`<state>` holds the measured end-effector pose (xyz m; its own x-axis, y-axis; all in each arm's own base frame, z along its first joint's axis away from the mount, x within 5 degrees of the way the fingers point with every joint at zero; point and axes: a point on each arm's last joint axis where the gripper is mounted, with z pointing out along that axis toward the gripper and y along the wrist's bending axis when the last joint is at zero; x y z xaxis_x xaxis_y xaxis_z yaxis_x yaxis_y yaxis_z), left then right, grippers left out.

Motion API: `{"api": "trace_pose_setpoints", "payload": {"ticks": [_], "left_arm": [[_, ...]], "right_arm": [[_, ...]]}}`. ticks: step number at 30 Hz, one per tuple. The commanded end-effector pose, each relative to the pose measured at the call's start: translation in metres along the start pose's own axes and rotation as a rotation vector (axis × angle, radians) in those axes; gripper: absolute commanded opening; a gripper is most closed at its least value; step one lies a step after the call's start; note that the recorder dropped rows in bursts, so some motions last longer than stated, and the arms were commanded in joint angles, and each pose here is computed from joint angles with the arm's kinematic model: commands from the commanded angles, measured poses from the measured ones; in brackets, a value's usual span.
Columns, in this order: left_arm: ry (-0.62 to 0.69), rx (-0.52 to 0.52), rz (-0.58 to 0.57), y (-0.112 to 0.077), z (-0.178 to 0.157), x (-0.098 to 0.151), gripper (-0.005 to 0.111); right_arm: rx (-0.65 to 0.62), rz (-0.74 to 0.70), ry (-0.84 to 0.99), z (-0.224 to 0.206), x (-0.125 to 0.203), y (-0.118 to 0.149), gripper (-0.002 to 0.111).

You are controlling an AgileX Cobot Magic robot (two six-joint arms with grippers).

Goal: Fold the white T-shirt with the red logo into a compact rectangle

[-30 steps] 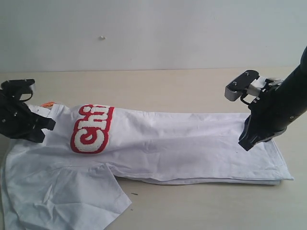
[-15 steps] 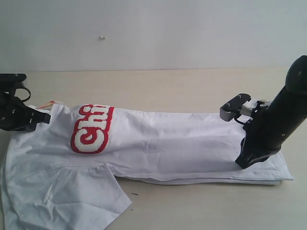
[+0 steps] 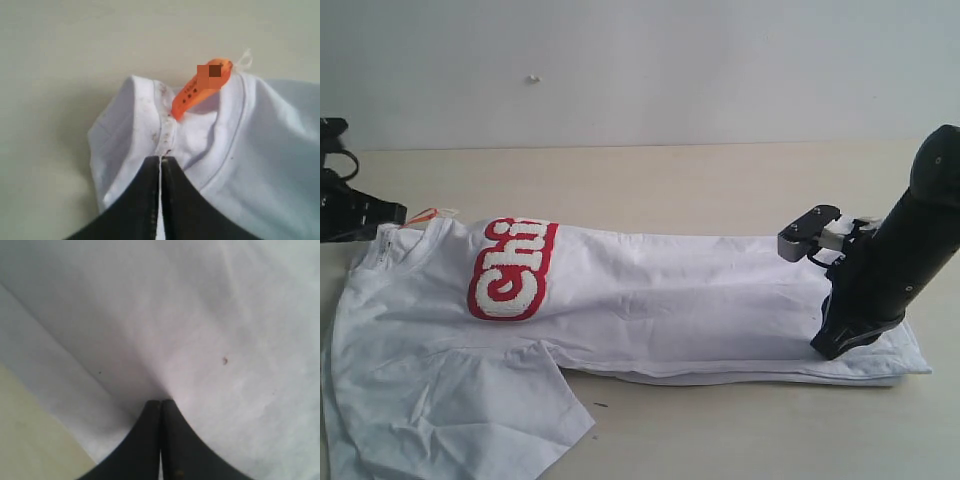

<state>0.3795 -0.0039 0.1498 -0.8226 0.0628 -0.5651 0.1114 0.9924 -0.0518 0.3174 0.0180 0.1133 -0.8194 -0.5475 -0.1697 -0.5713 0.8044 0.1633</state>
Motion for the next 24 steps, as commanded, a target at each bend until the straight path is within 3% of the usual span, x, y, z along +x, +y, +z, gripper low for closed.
{"api": "trace_pose_setpoints", "payload": {"ticks": [1,3,8,10,13,19,24], "left_arm": [[0.038,0.039,-0.142,0.005,-0.028,-0.002,0.018],[0.099,0.077,-0.149,0.003,-0.038,0.002,0.032],[0.294,0.171,-0.164,-0.008,-0.056,0.028,0.086],[0.362,0.199,-0.169,-0.012,-0.061,0.042,0.098],[0.431,0.241,-0.207,-0.019,-0.068,0.061,0.104],[0.571,0.269,-0.253,-0.026,-0.07,0.105,0.104],[0.569,0.232,-0.303,-0.027,-0.064,0.129,0.104]], "right_arm": [[0.002,-0.004,-0.003,0.0,-0.001,0.001,0.0],[0.003,0.0,-0.007,-0.001,-0.001,0.001,0.0],[-0.016,0.035,-0.044,-0.007,-0.004,0.005,0.0],[-0.029,0.032,-0.04,-0.009,-0.004,0.007,0.0],[-0.036,0.031,-0.035,-0.01,-0.003,0.008,0.0],[-0.058,0.055,-0.05,-0.01,-0.005,0.01,0.0],[-0.079,0.06,-0.042,-0.011,-0.004,0.012,0.0]]}}
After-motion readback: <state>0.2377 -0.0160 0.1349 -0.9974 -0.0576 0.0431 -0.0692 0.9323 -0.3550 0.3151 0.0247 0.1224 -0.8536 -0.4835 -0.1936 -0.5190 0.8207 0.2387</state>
